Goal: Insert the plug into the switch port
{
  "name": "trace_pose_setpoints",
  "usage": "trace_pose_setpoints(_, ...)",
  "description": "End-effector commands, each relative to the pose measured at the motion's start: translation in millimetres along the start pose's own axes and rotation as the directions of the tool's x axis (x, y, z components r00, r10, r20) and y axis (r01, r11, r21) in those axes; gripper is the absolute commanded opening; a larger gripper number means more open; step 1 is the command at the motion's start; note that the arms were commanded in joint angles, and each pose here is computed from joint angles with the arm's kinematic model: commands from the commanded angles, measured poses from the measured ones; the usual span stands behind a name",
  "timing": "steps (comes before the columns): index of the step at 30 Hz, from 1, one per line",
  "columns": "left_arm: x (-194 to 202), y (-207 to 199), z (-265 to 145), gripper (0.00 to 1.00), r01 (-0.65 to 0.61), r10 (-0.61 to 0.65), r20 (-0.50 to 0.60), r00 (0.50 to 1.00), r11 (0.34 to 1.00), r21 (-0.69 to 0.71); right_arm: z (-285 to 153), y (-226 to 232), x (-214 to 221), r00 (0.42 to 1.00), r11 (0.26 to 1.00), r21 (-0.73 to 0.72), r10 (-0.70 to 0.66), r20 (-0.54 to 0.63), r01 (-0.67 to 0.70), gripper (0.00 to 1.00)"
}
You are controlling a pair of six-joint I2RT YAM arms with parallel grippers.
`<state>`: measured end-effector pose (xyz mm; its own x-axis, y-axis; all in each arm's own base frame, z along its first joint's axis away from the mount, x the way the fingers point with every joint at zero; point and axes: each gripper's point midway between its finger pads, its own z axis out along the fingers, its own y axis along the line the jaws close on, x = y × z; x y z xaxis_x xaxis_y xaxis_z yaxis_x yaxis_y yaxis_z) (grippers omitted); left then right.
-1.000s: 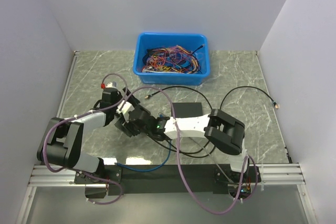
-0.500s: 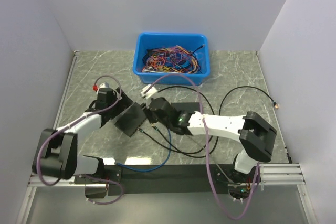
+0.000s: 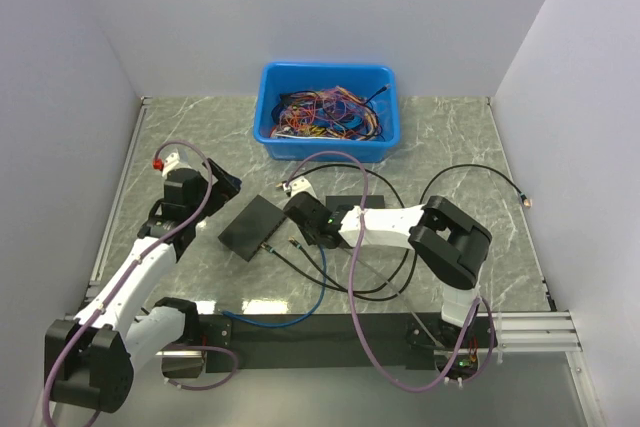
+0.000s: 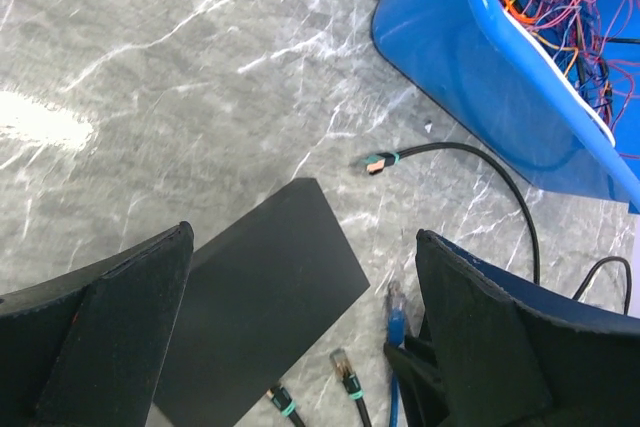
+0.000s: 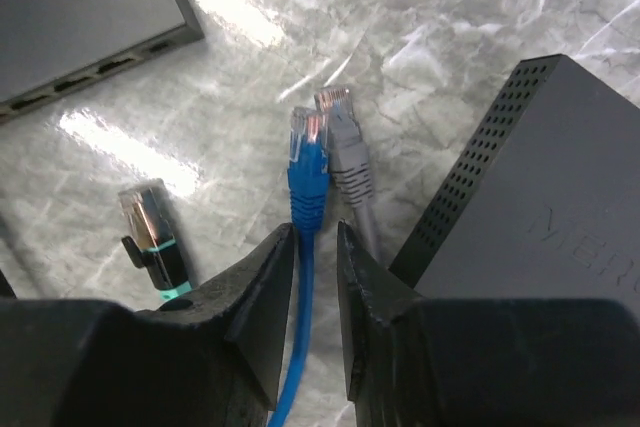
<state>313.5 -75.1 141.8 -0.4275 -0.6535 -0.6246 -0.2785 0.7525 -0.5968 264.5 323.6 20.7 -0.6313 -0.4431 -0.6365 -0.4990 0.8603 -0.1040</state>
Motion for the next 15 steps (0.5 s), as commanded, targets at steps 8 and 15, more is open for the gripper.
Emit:
trace_pose_setpoints(8,-10,-9,-11,0.99,-0.003,0.003,0.017,1.0,1.0,0.024,13,-2,3,0.999,0.999,0.027,0.017,-0.041,-0.016,0.27)
trace_pose_setpoints(15,-7,-20,-18,0.99,-0.022,0.018,0.032,0.999,0.992,0.124,14,0,-1,1.0,1.0,0.01,0.025,-0.009,-0.025,0.0)
